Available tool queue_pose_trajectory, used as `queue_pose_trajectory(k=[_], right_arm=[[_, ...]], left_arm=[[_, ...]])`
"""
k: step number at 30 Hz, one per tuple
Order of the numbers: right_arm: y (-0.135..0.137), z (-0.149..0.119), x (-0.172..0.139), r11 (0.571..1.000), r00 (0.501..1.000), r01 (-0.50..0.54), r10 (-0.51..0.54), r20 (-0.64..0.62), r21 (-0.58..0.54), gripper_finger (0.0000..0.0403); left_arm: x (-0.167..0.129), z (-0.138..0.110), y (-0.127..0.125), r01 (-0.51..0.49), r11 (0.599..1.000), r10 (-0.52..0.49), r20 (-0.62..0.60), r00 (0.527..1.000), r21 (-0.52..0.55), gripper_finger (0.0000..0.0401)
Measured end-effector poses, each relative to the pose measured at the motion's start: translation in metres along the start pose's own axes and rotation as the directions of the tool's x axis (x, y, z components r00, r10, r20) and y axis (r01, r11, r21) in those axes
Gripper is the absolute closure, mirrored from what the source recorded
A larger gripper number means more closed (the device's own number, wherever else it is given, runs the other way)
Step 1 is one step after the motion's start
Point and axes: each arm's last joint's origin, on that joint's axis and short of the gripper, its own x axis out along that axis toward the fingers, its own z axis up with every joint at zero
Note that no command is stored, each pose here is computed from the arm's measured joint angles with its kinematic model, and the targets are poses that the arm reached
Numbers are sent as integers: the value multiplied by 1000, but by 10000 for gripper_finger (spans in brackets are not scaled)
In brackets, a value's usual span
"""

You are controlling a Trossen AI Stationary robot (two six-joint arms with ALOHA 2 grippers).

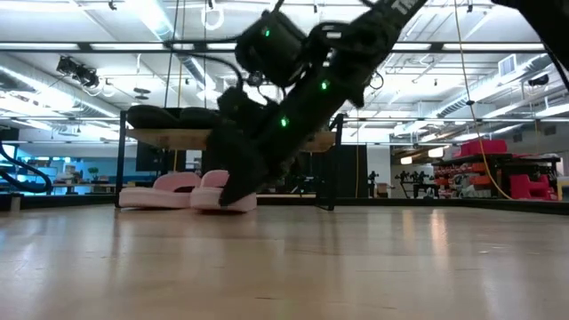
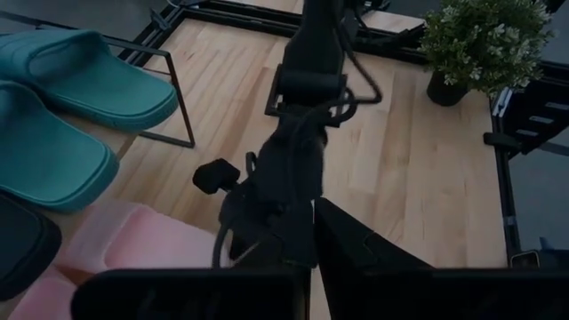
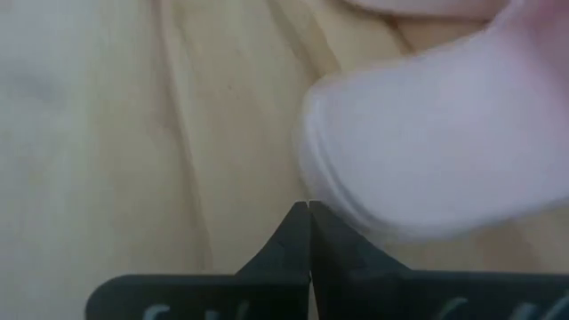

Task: Pick and place slides into the shelf
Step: Move the pink slipper under the shelf, then return to Home Position

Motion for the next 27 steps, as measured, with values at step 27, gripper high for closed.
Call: queue_pose_trajectory(k=[27], right_arm=[[0, 1, 11, 977, 976, -214, 214, 28, -2, 401]], left_arm=[[0, 0, 0, -10, 1000, 10, 4, 1000, 7, 396]])
